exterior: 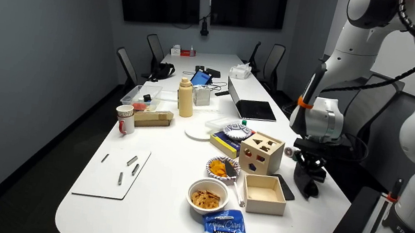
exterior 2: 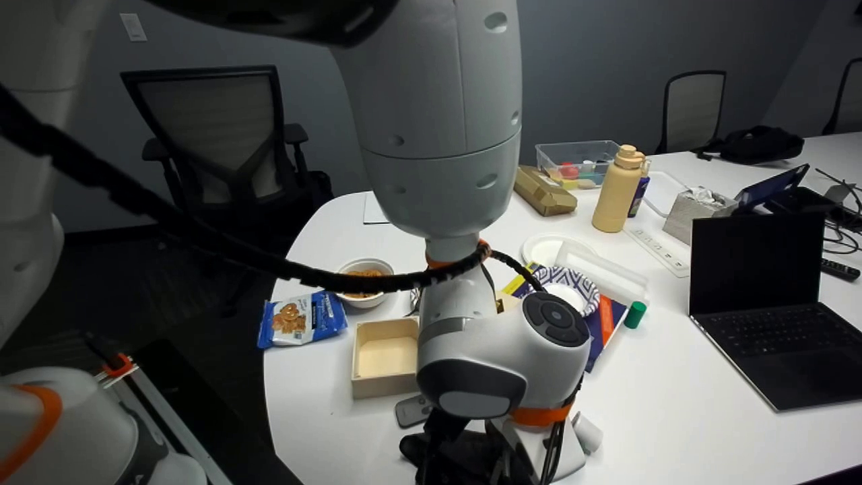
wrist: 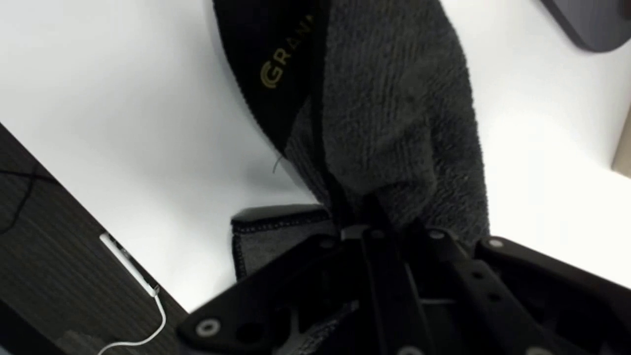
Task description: Use the dark grey towel to wipe the remote control.
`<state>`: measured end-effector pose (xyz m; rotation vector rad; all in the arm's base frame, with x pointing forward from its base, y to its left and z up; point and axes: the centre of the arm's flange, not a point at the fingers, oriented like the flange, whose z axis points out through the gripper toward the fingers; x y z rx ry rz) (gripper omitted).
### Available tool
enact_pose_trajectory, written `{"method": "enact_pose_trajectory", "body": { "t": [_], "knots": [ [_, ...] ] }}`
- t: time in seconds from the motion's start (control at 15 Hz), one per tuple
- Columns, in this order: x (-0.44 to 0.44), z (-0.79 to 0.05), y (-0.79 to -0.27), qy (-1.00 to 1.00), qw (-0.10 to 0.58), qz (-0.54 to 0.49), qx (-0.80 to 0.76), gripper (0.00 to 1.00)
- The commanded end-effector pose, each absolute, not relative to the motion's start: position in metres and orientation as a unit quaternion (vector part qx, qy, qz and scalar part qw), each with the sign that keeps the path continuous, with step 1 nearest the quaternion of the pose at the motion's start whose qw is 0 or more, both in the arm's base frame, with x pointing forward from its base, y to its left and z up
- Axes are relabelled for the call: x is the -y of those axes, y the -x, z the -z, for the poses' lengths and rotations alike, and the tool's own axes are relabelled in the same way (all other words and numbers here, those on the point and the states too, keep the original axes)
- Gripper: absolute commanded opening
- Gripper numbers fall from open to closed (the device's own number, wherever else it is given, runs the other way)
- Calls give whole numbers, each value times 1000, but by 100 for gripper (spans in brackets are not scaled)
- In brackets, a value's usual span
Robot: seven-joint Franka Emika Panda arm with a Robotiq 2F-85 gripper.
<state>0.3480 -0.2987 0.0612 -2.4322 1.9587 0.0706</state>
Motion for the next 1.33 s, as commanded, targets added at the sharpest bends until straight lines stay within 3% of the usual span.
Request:
{"method": "enact_pose_trajectory", "body": {
  "t": [0.0, 0.27, 0.6, 0.93, 1.27],
  "knots": [
    [293, -58, -351, 791, 24, -83, -606, 2],
    [286, -47, -359, 802, 65, -130, -580, 2],
    [291, -28, -367, 797, 80, -90, -592, 2],
    [303, -29, -374, 781, 73, -22, -620, 2],
    [314, -34, -373, 780, 17, -6, -625, 2]
  ]
}}
